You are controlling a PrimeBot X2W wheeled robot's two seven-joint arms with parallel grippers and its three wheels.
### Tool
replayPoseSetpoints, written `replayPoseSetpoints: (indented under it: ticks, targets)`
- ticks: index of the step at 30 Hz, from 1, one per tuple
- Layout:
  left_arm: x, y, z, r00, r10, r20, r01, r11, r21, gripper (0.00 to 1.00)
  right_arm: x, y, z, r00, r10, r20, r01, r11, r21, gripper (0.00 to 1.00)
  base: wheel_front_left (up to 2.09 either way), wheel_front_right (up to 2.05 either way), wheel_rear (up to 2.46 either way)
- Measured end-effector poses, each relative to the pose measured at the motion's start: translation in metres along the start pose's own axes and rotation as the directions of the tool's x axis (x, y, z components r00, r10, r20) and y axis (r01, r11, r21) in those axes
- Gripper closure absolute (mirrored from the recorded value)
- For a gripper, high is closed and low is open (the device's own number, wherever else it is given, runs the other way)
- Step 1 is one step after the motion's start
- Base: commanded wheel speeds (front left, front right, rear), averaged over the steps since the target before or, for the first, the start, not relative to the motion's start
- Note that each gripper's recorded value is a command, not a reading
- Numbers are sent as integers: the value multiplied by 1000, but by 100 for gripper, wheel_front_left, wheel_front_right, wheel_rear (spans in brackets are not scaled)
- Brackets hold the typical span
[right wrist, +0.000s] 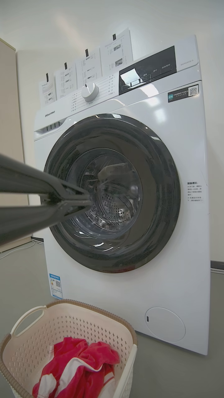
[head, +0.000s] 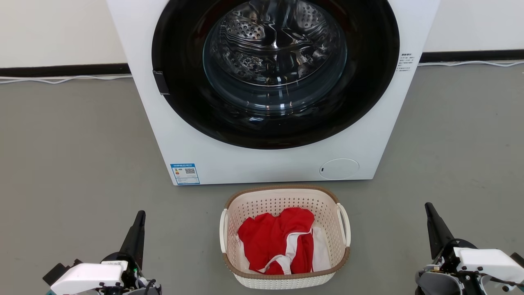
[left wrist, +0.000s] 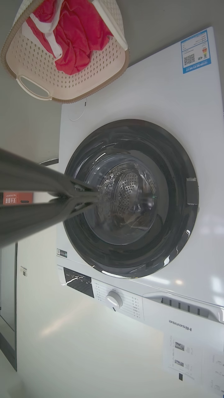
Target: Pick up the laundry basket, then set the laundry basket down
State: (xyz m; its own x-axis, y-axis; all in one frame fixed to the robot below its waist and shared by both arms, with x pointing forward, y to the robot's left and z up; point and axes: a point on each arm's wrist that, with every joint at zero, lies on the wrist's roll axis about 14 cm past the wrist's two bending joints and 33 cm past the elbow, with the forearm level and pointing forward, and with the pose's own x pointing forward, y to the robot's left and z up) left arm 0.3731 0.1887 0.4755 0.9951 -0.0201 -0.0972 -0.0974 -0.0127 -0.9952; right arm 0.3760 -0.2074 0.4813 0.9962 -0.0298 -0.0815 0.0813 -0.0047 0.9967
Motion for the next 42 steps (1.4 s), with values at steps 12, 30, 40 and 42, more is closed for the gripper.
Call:
replayPoseSetpoints:
  ticks: [12,30,40,42]
  targets:
    - [0,0,0,1000,0,0,0,1000,0,100,0,0,0,1000,0,0,0,1000,0,100,0,0,0]
    - [0,0,0,1000,0,0,0,1000,0,100,0,0,0,1000,0,0,0,1000,0,100,0,0,0]
    - [0,0,0,1000,0,0,0,1000,0,100,0,0,0,1000,0,0,0,1000,0,100,0,0,0]
    - [0,0,0,1000,0,0,0,1000,0,100,0,0,0,1000,0,0,0,1000,0,100,0,0,0]
